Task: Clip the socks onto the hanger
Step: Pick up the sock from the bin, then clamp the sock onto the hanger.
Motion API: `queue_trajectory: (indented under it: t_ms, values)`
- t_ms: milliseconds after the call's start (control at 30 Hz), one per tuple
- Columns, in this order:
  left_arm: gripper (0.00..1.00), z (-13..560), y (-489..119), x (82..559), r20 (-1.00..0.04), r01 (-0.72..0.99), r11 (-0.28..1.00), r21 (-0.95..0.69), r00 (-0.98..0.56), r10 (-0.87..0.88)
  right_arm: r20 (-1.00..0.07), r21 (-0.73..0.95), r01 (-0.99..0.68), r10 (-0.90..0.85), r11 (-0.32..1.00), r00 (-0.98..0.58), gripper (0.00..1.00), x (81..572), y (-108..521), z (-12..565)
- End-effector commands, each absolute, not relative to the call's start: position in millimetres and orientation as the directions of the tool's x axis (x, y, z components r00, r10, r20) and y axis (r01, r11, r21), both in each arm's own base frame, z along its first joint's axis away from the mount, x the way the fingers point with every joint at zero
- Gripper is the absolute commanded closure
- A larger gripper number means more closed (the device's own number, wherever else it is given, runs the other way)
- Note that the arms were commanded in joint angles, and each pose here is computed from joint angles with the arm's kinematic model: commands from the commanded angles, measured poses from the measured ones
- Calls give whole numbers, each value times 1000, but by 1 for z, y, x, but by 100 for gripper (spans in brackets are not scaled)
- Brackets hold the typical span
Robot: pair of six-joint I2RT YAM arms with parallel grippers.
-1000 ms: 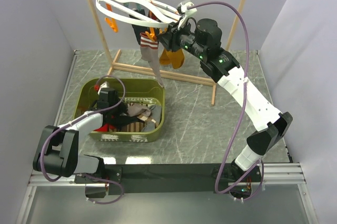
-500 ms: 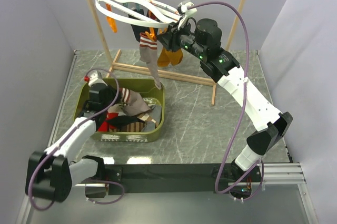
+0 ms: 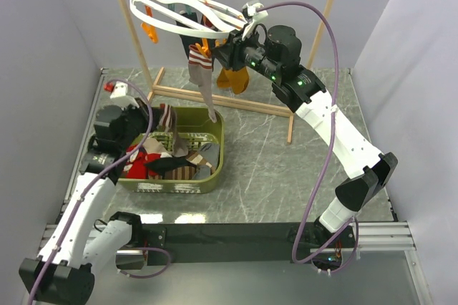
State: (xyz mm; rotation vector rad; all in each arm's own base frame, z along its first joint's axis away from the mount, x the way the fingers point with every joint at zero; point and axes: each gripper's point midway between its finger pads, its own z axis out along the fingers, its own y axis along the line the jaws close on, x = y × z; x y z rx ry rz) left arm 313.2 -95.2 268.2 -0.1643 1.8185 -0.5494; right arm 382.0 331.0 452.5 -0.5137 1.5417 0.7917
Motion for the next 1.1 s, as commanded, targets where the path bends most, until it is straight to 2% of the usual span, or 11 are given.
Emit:
queue_trajectory:
  t_ms: [0,133,433,600,867,1067]
  values:
    - [99,316,-121,292,-936,420,851,-317,-282,-209,-978,189,-745,192,639,-84,100,375,329,487]
    - [100,335,-147,262,-946,602,744,-291,-295,-132,-980,177,-731,190,659,-66,100,375,323,489]
    - [99,322,-182,246,-938,720,655,-230,-344,48,-985,145,-715,169,684,-38,100,372,315,489]
    - [99,352,-211,249,-959,782,587,-209,-281,33,-982,158,-754,184,638,-50,100,364,323,493]
    - [100,426,-241,273,-988,849,506,-150,-111,-106,-977,172,-780,207,601,-55,100,353,325,501]
    - [100,430,-258,297,-988,866,476,-152,-112,-110,-963,211,-799,258,563,-73,100,345,327,510]
